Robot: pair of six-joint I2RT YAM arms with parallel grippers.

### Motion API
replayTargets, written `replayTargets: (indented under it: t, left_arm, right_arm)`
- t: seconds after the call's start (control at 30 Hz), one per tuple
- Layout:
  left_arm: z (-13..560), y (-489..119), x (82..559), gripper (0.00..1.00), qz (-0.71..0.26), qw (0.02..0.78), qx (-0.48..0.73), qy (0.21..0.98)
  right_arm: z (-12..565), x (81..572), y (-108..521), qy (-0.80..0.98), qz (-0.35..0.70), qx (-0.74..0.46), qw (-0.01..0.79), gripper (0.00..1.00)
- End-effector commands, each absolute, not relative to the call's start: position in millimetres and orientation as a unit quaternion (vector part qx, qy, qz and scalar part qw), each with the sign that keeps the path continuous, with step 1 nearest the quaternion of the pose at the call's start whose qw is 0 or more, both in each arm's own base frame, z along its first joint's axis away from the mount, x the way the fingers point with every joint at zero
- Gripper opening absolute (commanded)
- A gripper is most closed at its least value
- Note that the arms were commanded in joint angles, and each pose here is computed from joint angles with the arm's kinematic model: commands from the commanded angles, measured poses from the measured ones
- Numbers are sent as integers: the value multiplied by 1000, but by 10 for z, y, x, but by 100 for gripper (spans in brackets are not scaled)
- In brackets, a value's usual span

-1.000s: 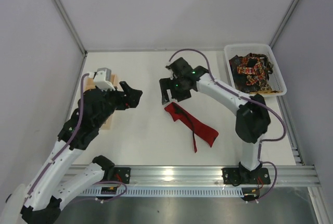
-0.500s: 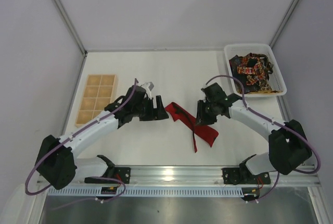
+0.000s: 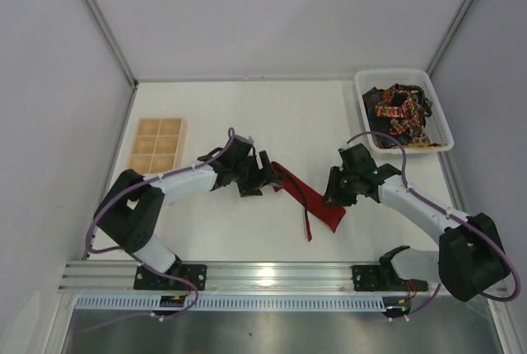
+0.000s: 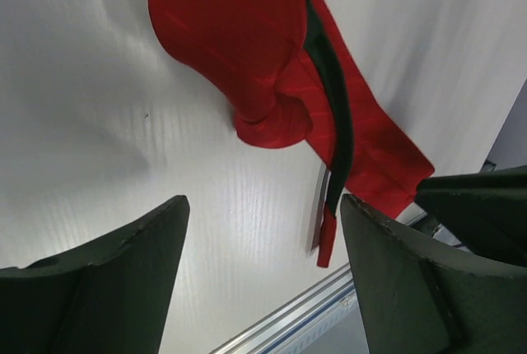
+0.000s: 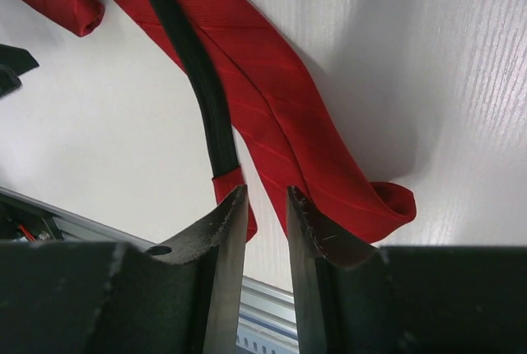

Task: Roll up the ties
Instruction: Flatten the tie

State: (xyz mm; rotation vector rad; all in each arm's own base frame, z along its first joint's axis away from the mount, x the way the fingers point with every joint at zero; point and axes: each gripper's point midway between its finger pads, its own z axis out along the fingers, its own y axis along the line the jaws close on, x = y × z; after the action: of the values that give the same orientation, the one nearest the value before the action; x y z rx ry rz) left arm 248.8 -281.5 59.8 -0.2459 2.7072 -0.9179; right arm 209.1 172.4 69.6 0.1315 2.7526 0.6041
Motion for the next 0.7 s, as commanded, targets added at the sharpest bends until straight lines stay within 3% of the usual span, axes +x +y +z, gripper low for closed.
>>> replayTargets:
  t: [0.0, 0.43, 0.67]
  left_arm:
    - [872, -2984, 2748, 80, -337, 160, -134, 918]
    - [610, -3086, 2990, 73, -286, 136, -154, 936]
    - [587, -3045, 2946, 68, -275, 130, -156, 940]
  right_arm:
    - [750, 2120, 1764, 956, 231, 51, 176, 31]
    - [692, 2064, 1654, 959, 213, 56, 177, 29]
    - [816, 2127, 1550, 953, 219, 79, 194, 47]
